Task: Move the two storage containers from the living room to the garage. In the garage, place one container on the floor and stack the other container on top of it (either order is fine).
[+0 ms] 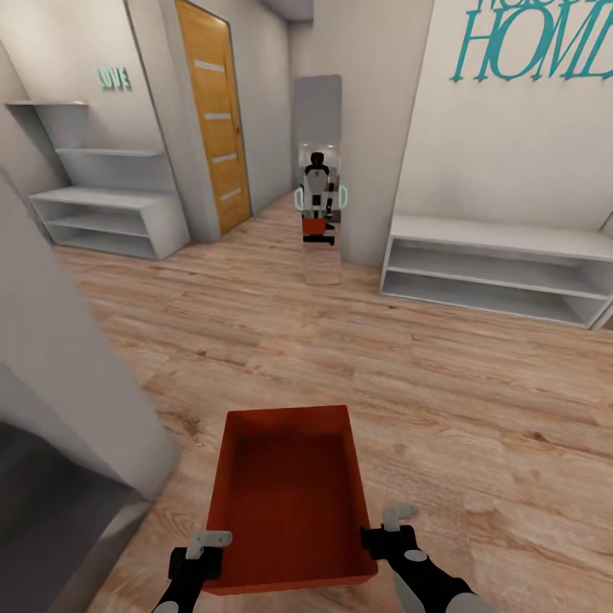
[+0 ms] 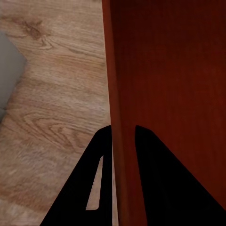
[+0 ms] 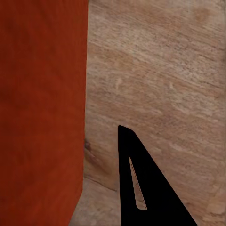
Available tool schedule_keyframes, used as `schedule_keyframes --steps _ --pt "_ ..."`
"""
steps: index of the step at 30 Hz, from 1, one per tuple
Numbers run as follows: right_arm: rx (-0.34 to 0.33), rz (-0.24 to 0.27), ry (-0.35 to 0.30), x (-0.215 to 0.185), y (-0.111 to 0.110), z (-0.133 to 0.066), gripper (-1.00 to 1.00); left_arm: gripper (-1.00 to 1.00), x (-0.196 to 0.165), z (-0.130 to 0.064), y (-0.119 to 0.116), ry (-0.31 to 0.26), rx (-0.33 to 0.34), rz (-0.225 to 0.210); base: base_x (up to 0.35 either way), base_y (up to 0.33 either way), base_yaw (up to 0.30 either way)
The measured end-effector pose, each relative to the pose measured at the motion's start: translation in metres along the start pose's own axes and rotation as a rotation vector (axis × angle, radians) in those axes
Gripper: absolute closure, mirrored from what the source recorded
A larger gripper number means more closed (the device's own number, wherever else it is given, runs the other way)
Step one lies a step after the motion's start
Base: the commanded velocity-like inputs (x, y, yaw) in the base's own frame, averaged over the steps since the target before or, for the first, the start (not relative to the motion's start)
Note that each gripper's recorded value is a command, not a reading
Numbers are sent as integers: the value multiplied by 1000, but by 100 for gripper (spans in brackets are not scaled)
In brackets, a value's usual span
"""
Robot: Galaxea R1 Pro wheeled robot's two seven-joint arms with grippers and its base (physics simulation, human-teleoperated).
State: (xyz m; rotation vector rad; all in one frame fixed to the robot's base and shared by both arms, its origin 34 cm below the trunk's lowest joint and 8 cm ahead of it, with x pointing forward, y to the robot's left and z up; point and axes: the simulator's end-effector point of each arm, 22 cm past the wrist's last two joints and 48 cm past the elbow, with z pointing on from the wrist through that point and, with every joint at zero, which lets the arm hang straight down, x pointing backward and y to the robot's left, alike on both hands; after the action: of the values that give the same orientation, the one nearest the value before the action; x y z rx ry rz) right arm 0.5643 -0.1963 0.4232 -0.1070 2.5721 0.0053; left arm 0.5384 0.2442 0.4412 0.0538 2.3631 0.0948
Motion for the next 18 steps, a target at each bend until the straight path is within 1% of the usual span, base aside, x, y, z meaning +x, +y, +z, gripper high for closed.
schedule_keyframes --steps 18 --pt "0 0 0 0 0 0 100 100 0 0 0 1 0 -1 346 0 0"
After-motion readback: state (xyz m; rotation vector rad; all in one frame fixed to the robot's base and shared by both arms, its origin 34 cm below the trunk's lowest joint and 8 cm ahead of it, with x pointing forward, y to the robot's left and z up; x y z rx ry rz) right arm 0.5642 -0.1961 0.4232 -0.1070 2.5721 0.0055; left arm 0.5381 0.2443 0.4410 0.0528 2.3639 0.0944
